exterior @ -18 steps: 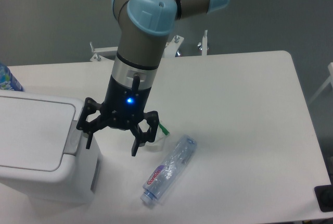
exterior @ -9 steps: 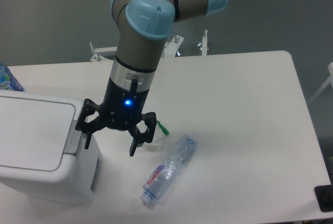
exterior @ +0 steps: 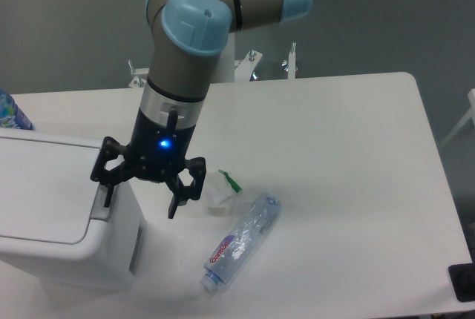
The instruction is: Open the trash can
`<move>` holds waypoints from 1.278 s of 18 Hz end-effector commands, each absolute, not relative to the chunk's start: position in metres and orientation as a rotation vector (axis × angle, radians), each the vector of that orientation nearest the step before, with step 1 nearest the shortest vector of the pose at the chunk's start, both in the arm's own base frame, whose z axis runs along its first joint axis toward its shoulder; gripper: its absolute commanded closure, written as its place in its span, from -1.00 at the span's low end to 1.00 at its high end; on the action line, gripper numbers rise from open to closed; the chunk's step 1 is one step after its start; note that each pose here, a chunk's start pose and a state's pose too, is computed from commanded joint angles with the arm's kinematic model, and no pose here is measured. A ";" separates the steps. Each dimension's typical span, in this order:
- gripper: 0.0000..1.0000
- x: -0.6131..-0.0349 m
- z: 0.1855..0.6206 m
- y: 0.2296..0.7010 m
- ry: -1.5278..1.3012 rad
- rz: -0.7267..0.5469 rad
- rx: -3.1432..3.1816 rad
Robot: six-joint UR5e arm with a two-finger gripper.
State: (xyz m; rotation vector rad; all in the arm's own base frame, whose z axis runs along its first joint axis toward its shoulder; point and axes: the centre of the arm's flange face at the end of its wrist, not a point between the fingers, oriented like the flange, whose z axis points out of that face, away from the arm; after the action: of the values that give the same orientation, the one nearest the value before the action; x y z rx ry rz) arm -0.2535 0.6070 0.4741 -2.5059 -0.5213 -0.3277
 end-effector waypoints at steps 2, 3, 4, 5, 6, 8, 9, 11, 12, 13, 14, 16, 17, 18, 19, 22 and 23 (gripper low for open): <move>-1.00 -0.254 0.472 0.607 -0.513 -0.327 -2.510; -1.00 -0.255 0.472 0.607 -0.516 -0.318 -2.513; -1.00 -0.256 0.472 0.606 -0.523 -0.292 -2.521; -1.00 -0.257 0.472 0.605 -0.527 -0.272 -2.527; -1.00 -0.258 0.472 0.605 -0.530 -0.261 -2.530; -1.00 -0.258 0.471 0.605 -0.530 -0.260 -2.533; -1.00 -0.259 0.470 0.605 -0.530 -0.261 -2.534; -1.00 -0.259 0.471 0.606 -0.530 -0.258 -2.530; -1.00 -0.259 0.469 0.606 -0.531 -0.260 -2.532; -1.00 -0.259 0.468 0.606 -0.534 -0.262 -2.533; -1.00 -0.258 0.468 0.607 -0.534 -0.263 -2.533; -1.00 -0.258 0.468 0.607 -0.539 -0.266 -2.535; -1.00 -0.259 0.470 0.606 -0.544 -0.265 -2.532; -1.00 -0.258 0.472 0.606 -0.540 -0.262 -2.529; -1.00 -0.259 0.477 0.606 -0.536 -0.255 -2.521; -1.00 -0.266 0.486 0.604 -0.516 -0.224 -2.494; -1.00 -0.274 0.489 0.601 -0.518 -0.207 -2.479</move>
State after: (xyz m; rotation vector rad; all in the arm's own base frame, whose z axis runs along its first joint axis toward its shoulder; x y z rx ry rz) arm -0.2737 0.6009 0.4893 -2.4785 -0.5180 -0.2067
